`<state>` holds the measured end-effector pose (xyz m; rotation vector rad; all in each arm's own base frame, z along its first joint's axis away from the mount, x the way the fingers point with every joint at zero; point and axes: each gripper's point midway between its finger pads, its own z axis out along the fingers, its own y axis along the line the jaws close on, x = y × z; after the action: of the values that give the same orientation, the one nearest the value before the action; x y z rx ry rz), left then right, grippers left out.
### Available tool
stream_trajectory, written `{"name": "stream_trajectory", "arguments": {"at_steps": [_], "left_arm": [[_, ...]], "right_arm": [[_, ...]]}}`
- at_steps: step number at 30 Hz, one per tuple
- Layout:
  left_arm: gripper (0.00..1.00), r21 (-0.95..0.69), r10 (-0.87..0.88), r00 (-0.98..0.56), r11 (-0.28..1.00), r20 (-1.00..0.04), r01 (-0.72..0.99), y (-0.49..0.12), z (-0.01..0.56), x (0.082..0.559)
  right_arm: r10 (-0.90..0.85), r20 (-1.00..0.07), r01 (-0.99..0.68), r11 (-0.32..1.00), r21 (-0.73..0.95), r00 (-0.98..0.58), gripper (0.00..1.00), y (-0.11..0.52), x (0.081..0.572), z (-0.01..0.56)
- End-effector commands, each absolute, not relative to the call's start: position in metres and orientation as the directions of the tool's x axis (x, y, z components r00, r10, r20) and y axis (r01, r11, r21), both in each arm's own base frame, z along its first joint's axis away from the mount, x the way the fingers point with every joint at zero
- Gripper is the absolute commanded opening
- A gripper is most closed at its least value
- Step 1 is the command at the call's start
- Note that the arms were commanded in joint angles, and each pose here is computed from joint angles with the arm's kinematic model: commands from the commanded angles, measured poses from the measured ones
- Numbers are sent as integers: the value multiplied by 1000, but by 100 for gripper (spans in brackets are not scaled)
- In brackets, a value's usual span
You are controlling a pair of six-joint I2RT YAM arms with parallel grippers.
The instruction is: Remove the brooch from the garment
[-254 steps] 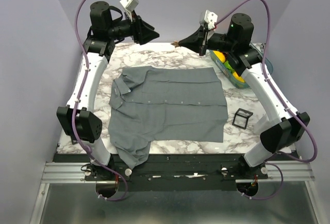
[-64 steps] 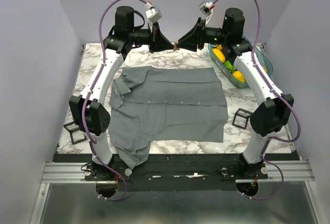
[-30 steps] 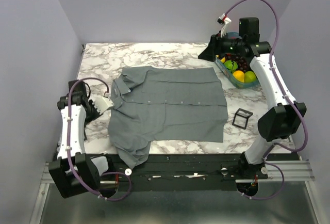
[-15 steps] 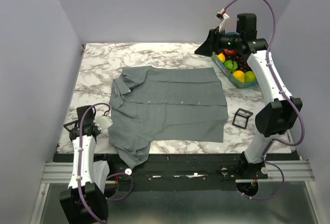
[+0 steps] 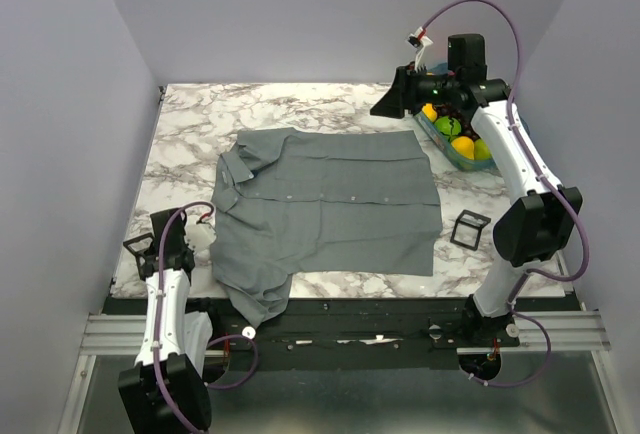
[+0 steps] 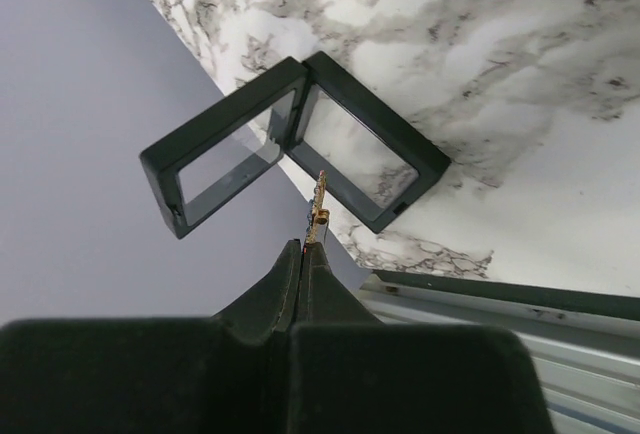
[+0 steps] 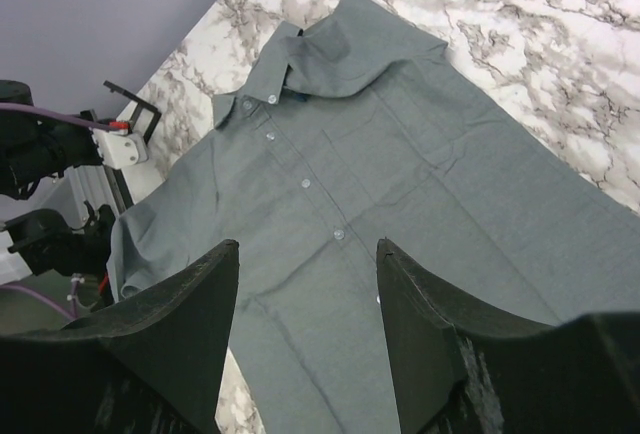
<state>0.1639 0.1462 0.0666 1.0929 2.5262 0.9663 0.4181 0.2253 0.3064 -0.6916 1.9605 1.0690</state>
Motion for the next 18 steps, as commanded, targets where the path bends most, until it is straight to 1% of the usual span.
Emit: {"name": "stream_trajectory", "arguments": {"at_steps": [1, 4, 18], "left_arm": [[0, 693, 698, -713, 484, 62, 534, 156, 72, 172], [0, 688, 693, -717, 482, 80, 542, 158, 67, 171], [0, 680, 704, -705, 474, 90, 560, 157, 56, 173]], "right_arm": [[-93, -843, -769, 472, 431, -529, 65, 231, 407, 316], [-95, -844, -773, 466, 431, -528, 65, 233, 407, 316], [-101, -835, -771, 457, 444, -541, 65, 236, 403, 313]]}}
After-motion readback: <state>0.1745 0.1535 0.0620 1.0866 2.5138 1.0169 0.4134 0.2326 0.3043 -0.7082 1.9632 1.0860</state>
